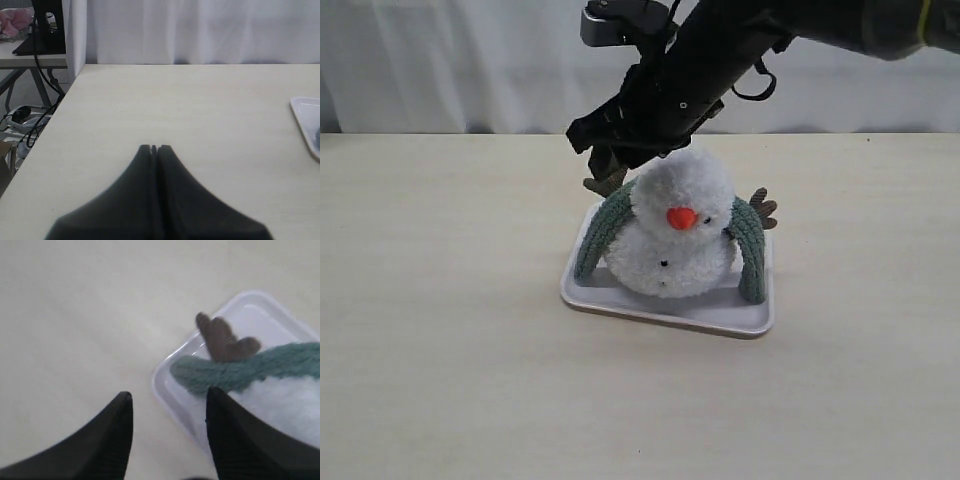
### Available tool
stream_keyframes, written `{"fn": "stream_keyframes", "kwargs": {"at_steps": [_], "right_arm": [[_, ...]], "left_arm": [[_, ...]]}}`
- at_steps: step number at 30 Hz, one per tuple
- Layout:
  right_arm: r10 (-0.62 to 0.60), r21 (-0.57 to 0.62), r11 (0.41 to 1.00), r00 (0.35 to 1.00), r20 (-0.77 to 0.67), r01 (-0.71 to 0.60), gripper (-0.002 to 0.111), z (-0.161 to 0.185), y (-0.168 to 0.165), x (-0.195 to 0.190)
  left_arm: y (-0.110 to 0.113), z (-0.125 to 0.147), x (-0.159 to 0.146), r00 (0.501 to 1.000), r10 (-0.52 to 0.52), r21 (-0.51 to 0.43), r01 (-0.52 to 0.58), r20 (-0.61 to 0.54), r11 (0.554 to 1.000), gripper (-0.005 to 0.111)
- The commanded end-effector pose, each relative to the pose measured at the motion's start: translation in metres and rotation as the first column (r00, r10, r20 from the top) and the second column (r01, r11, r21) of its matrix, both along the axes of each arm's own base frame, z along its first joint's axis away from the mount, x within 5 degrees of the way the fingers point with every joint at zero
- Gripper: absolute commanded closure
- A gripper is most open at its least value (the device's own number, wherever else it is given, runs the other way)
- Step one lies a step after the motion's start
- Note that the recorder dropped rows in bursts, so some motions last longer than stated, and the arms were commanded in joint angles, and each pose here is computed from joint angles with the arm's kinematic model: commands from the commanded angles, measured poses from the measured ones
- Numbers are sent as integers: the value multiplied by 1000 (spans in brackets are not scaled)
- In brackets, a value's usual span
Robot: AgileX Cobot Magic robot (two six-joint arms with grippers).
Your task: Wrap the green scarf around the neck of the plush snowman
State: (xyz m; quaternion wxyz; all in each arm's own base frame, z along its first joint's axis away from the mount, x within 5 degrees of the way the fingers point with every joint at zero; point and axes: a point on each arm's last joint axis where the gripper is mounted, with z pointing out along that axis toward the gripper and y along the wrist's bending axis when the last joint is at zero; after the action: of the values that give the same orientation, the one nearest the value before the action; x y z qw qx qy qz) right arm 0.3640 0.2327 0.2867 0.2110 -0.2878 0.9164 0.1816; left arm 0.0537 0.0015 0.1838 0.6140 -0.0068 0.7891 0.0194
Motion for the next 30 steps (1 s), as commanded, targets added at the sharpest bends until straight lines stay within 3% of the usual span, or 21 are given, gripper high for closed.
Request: {"fn": "stream_keyframes", "kwargs": {"at_steps": [1, 6, 11, 13, 20, 22, 25, 30], "right_arm": [[106, -29, 994, 987, -120, -110, 64, 0, 16, -32], [7, -75, 997, 999, 33, -5, 64, -22, 41, -58], [-109, 122, 988, 986, 128, 94, 63, -78, 68, -93], [-152, 168, 977, 981, 124, 130, 63, -98, 64, -98], [-312, 172, 938, 949, 40, 301, 63, -130, 39, -77], [-360, 190, 917, 933, 15, 350, 58, -138, 37, -72], [-373, 215, 908, 928, 20, 360, 46, -150, 40, -68], [-383, 224, 903, 923, 27, 368, 45, -166, 43, -60]], "left_arm": [[0, 0, 0, 1000, 6, -1, -6, 12, 1000, 107], [0, 0, 0, 1000, 6, -1, -6, 12, 1000, 107], [0, 0, 0, 1000, 6, -1, -6, 12, 1000, 107], [0, 0, 0, 1000, 6, -1, -6, 12, 1000, 107], [0, 0, 0, 1000, 6, -1, -6, 12, 1000, 107], [0, 0, 0, 1000, 6, -1, -6, 12, 1000, 107], [0, 0, 0, 1000, 6, -1, -6, 12, 1000, 107], [0, 0, 0, 1000, 6, -1, -6, 12, 1000, 107]]}}
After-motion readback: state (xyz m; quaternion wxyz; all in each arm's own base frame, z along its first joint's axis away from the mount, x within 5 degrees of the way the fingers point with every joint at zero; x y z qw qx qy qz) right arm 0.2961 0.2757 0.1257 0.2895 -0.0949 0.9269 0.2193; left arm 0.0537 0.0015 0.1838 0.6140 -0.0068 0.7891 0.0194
